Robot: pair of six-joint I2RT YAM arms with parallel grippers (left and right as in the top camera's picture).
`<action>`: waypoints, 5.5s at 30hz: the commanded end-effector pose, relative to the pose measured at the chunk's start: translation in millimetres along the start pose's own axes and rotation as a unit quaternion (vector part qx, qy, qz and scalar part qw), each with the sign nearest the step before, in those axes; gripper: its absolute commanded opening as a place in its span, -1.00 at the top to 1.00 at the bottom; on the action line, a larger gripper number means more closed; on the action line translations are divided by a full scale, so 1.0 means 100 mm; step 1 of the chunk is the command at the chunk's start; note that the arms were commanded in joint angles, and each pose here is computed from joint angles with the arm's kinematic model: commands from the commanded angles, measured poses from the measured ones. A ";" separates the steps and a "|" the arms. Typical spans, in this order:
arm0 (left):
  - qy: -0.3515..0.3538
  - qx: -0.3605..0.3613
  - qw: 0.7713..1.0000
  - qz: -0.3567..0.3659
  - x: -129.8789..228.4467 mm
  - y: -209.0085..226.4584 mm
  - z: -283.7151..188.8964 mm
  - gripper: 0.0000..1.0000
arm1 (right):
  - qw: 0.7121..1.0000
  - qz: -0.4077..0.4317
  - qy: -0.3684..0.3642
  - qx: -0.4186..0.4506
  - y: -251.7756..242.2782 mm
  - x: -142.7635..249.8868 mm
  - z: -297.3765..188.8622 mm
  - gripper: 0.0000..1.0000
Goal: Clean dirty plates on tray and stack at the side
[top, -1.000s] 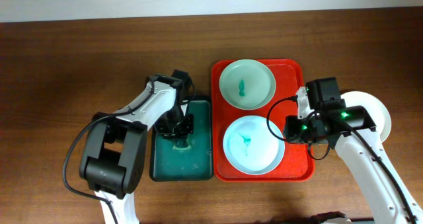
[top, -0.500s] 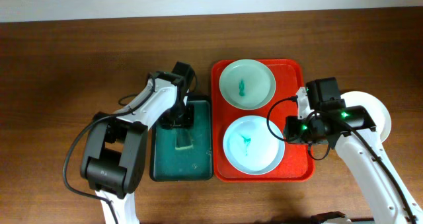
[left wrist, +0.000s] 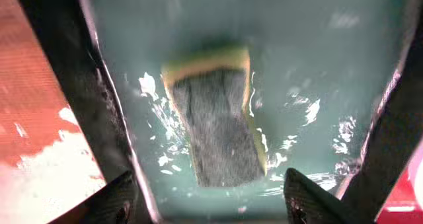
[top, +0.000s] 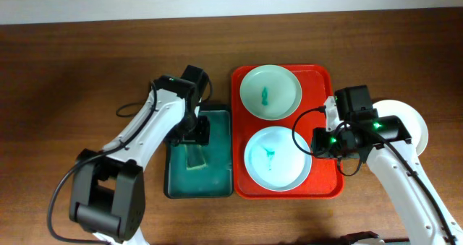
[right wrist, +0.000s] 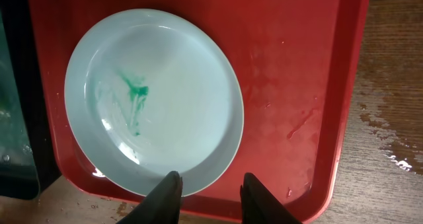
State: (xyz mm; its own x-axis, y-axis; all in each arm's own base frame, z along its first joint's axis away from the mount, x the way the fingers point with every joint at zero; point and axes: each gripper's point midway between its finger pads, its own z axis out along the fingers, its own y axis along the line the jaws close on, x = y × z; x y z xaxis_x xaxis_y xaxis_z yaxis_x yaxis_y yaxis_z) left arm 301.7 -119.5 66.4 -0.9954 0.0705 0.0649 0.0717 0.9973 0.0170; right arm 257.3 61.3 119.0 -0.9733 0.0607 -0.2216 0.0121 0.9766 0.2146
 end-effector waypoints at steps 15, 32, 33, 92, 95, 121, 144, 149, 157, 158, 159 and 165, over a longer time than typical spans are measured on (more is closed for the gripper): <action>-0.032 0.042 0.998 0.028 -0.10 -0.13 -0.09 1.00 | 0.999 0.038 0.017 0.006 -0.01 -0.01 0.08 0.18; -0.143 0.113 0.977 0.108 -0.26 -0.80 -1.04 1.00 | 0.980 0.092 0.175 0.033 -0.42 0.19 1.22 0.91; -0.146 0.115 0.976 0.116 -0.26 -0.87 -1.02 1.00 | 0.980 0.092 0.175 0.035 -0.43 0.19 1.21 0.91; -0.004 0.106 0.982 0.155 -0.25 -1.94 0.72 1.00 | 0.975 0.125 0.176 0.063 -0.50 0.22 1.20 0.91; -0.011 0.192 0.963 0.190 -0.15 -2.45 0.68 1.00 | 0.975 0.125 0.176 0.062 -0.50 0.22 1.20 0.92; -0.096 0.002 0.987 0.126 -0.32 -1.48 -0.11 1.00 | 0.974 0.120 0.180 0.062 -0.50 0.23 1.19 0.92; -0.112 0.097 0.989 -0.005 -0.22 -0.32 -0.36 0.02 | 0.984 0.070 0.164 0.027 -0.39 0.16 1.10 0.92; -0.217 0.120 0.967 -0.059 -0.26 0.13 -1.28 -0.83 | 0.999 0.009 0.033 0.001 0.06 -0.27 0.14 0.91; -0.253 0.118 0.957 -0.084 -0.11 0.35 -1.56 -0.99 | 0.981 -0.157 -0.110 0.021 1.28 -0.53 -0.11 0.92; -0.251 0.118 0.957 -0.084 -0.11 0.35 -1.56 -0.99 | 0.978 -0.161 -0.122 0.043 1.32 -0.55 -0.07 0.92; -0.250 0.118 0.957 -0.084 -0.10 0.35 -1.55 -0.99 | 0.975 -0.145 -0.147 0.084 1.29 -0.59 -0.07 0.92; -0.250 0.118 0.957 -0.083 -0.10 0.35 -1.55 -0.99 | 0.917 -0.208 -0.268 0.212 1.50 -0.58 -0.41 0.92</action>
State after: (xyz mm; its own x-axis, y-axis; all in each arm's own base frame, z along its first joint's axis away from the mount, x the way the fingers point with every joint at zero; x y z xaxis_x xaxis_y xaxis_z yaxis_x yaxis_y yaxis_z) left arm 323.5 -89.5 215.5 -0.9084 -0.1479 -0.3910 -0.0539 0.9689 -0.2414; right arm 300.3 199.4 171.0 -0.7585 -0.3275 -0.5634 -0.2384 0.9441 -0.2279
